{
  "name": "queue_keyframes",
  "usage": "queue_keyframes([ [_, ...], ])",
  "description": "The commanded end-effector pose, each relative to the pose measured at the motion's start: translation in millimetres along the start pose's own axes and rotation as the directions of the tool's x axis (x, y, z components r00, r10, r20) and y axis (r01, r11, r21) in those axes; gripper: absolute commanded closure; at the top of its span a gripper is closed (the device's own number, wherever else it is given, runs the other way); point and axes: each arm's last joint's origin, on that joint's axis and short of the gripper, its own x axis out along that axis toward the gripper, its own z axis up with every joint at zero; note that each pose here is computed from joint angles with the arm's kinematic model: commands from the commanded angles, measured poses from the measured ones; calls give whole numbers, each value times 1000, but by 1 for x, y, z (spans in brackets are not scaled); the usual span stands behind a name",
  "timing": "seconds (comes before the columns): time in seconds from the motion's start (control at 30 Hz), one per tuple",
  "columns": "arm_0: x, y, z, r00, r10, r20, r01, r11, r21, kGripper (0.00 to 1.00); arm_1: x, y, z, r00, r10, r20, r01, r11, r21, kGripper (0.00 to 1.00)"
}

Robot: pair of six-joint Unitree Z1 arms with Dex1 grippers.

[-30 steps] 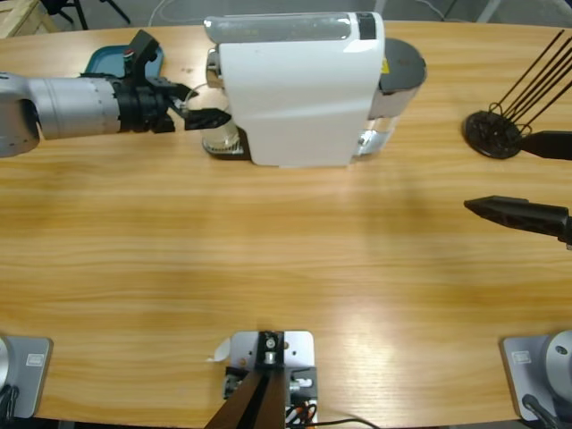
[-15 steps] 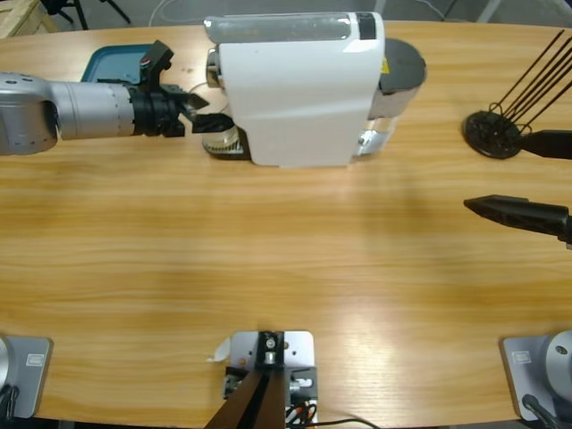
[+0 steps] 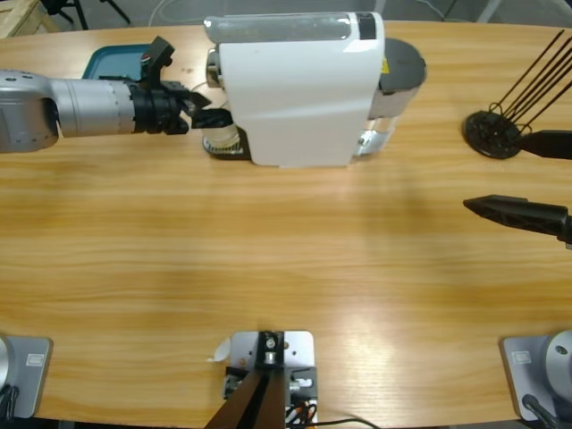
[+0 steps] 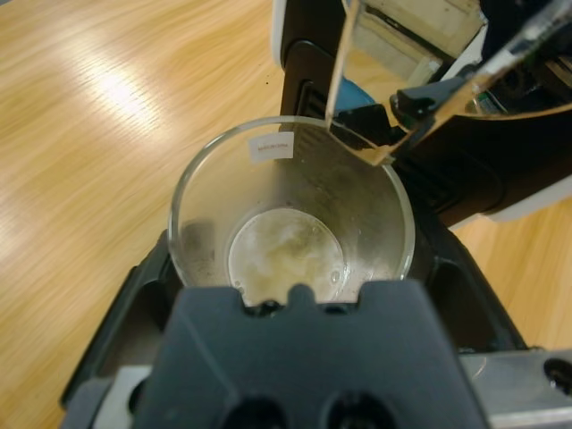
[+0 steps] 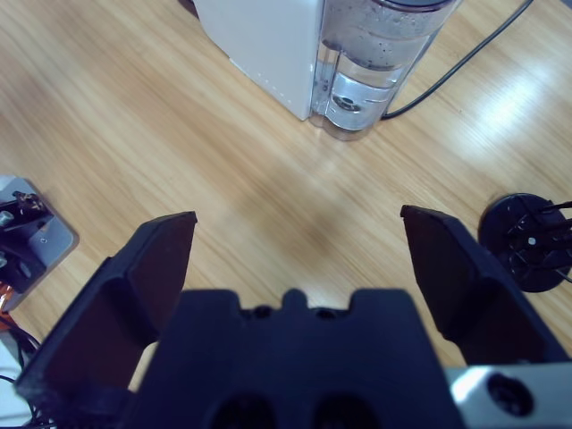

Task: Pour coffee

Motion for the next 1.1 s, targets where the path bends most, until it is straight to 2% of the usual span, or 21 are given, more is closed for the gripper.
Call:
queue_keyframes([
  [0.03, -15, -2, -31, 995, 67, -77, -70, 997, -41, 681, 7, 1, -10, 999, -2, -37, 2, 1000, -7, 0],
  [0.17, -44, 12, -38, 976, 207, -69, -211, 975, -69, 681, 6, 1, -10, 999, -3, -33, 3, 1000, -7, 0],
  [0.3, -77, 30, -24, 941, 339, 9, -336, 936, -108, 681, 6, 1, -10, 1000, -1, -31, 1, 1000, -7, 0],
  [0.4, -91, 50, -15, 910, 412, 49, -401, 904, -149, 679, 5, 1, -10, 1000, -2, -30, 1, 1000, -7, 0],
  [0.53, -101, 84, -8, 865, 497, 66, -474, 855, -210, 676, 5, 1, -11, 1000, -3, -27, 3, 1000, -8, 0],
  [0.6, -97, 100, -12, 855, 516, 44, -492, 836, -243, 676, 4, 1, -11, 1000, -4, -25, 3, 1000, -8, 0],
  [0.73, -88, 117, -27, 848, 529, -8, -509, 811, -287, 676, 3, 1, -11, 1000, -6, -19, 5, 1000, -8, 0],
  [1.0, -84, 130, -48, 842, 532, -94, -530, 782, -328, 664, 3, 1, -11, 1000, -6, -18, 6, 1000, -8, 0],
  [1.07, -82, 132, -56, 842, 523, -132, -533, 771, -350, 564, 4, 1, -11, 1000, -7, -19, 7, 1000, -8, 0],
  [1.1, -81, 133, -62, 843, 517, -150, -534, 767, -356, 547, 4, 1, -11, 1000, -7, -19, 7, 1000, -8, 0],
])
